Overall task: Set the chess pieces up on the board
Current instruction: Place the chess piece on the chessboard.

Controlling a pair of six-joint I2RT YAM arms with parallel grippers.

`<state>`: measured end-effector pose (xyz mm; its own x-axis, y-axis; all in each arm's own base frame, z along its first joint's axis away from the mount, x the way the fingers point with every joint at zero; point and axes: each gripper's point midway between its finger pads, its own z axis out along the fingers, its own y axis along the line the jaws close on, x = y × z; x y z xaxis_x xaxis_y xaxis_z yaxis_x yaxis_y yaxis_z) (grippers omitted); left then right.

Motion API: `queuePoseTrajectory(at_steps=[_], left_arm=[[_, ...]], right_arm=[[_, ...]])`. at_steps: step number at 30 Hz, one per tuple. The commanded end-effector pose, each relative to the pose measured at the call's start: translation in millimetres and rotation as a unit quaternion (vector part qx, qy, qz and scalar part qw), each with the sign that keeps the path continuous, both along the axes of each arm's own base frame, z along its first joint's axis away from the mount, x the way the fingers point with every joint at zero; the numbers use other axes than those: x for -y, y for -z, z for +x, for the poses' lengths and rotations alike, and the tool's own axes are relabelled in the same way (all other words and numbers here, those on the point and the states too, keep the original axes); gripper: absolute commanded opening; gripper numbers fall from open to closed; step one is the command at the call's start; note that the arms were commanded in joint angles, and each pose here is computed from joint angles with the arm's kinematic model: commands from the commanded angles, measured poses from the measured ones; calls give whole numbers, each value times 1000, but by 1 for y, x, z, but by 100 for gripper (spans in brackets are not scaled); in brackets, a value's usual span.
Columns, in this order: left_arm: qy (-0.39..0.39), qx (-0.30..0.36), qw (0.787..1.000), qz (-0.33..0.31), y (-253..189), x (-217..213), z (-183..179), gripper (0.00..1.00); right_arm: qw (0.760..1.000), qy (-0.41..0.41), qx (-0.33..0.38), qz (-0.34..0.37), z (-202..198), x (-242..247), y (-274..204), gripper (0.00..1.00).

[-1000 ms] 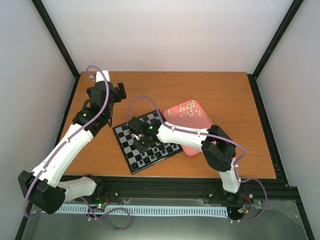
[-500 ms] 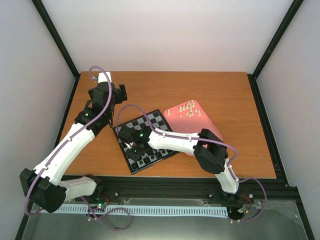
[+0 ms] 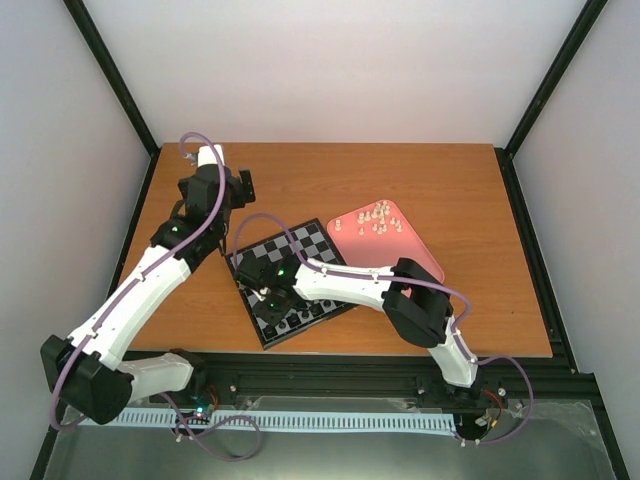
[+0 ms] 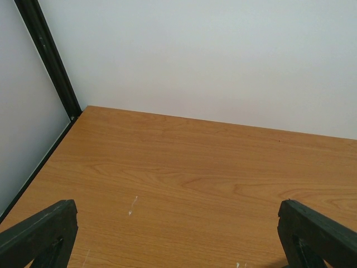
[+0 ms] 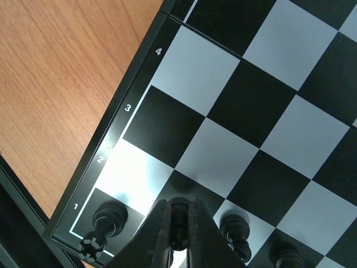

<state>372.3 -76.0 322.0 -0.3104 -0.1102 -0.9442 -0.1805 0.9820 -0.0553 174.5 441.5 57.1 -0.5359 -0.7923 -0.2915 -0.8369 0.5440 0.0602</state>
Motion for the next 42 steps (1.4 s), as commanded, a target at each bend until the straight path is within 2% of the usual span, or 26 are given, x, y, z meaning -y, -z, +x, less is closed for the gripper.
queuePoseTrajectory(at_steps=[1, 7, 31, 33, 42], left_arm=[[5, 8, 1000, -4, -4, 5, 2, 100], [5, 8, 1000, -3, -3, 5, 3, 100], [6, 7, 1000, -2, -1, 5, 3, 100], [6, 7, 1000, -3, -2, 6, 3, 100], [7, 8, 1000, -2, -3, 6, 3, 100]], right_arm=[[1000, 4, 7, -16, 2, 4, 9, 4], [1000, 7, 4, -17, 3, 6, 13, 7], [1000, 10, -6, -15, 5, 7, 21, 9], [1000, 9, -6, -13, 5, 6, 20, 12], [1000, 9, -7, -14, 5, 6, 20, 14]])
